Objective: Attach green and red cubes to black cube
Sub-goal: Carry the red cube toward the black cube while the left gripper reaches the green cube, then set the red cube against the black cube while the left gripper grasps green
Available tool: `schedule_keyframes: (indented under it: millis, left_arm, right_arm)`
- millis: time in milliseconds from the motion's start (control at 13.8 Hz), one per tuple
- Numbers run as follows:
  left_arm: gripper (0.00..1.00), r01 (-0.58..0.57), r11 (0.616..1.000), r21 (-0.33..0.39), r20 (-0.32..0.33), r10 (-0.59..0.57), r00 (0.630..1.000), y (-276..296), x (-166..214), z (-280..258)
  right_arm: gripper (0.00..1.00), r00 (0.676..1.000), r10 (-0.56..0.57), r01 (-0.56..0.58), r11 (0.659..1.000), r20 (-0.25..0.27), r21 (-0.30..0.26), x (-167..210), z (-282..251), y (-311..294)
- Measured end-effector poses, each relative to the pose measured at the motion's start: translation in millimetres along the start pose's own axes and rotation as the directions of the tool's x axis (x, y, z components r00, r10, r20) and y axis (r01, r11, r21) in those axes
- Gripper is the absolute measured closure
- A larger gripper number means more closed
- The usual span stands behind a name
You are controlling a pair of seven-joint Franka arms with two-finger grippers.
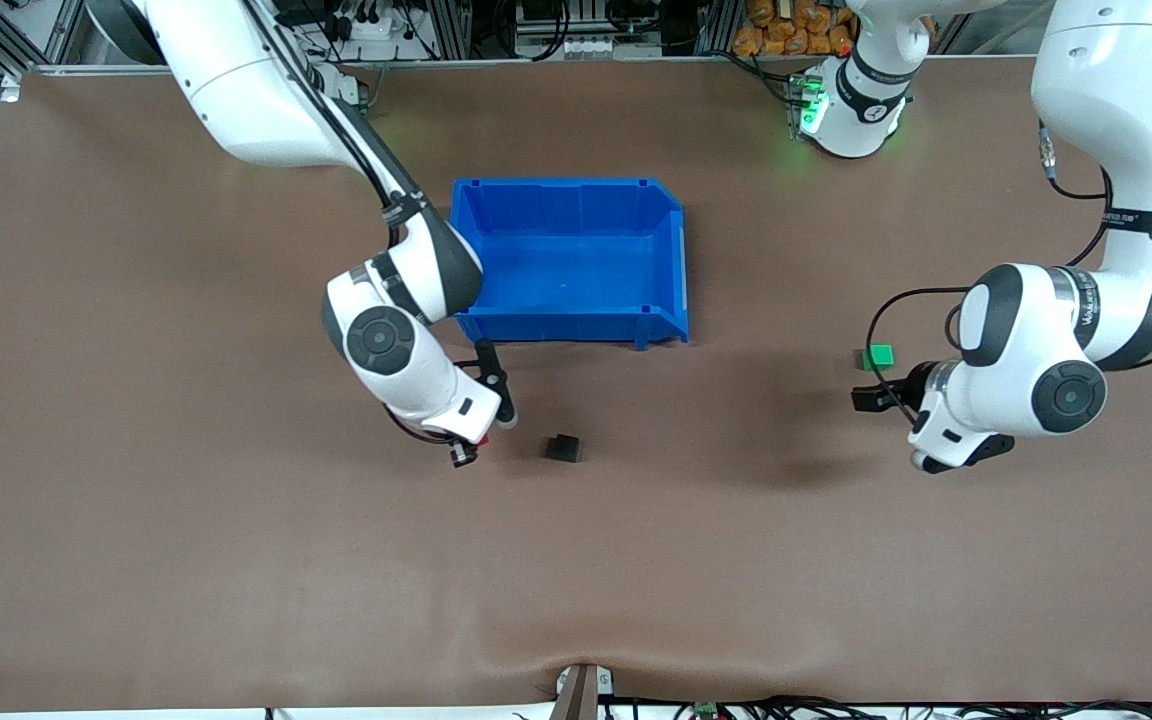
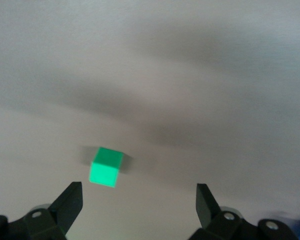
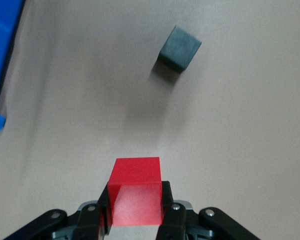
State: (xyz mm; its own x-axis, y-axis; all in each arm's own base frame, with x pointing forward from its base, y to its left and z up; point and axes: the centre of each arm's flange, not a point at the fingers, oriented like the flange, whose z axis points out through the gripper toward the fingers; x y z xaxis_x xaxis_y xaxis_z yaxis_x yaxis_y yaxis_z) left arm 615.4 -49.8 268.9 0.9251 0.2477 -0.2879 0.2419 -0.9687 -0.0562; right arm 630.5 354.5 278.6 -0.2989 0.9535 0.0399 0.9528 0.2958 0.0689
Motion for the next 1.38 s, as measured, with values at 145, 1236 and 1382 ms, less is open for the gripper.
schedule_keyframes:
  millis: [145, 1236, 1382]
  left_arm:
    - [0.0, -0.005, 1.0, -0.009, -0.001, 0.005, 1.0, -22.1, -6.6, 30.6]
    - [0.04, -0.022, 1.0, 0.013, 0.041, 0.022, 0.999, -33.9, -23.8, 91.6]
    - [0.07, -0.028, 0.999, 0.02, 0.043, 0.027, 0.999, -35.0, -22.3, 97.6]
  right_arm:
    - [0.6, 0.994, 0.109, -0.109, 0.994, 0.007, 0.016, 4.4, -0.2, -1.3]
    - [0.6, 0.869, 0.486, -0.49, 0.872, 0.095, 0.017, 65.1, 56.4, 19.4]
    - [0.6, 0.863, 0.496, -0.5, 0.866, 0.094, 0.015, 67.2, 63.4, 21.4]
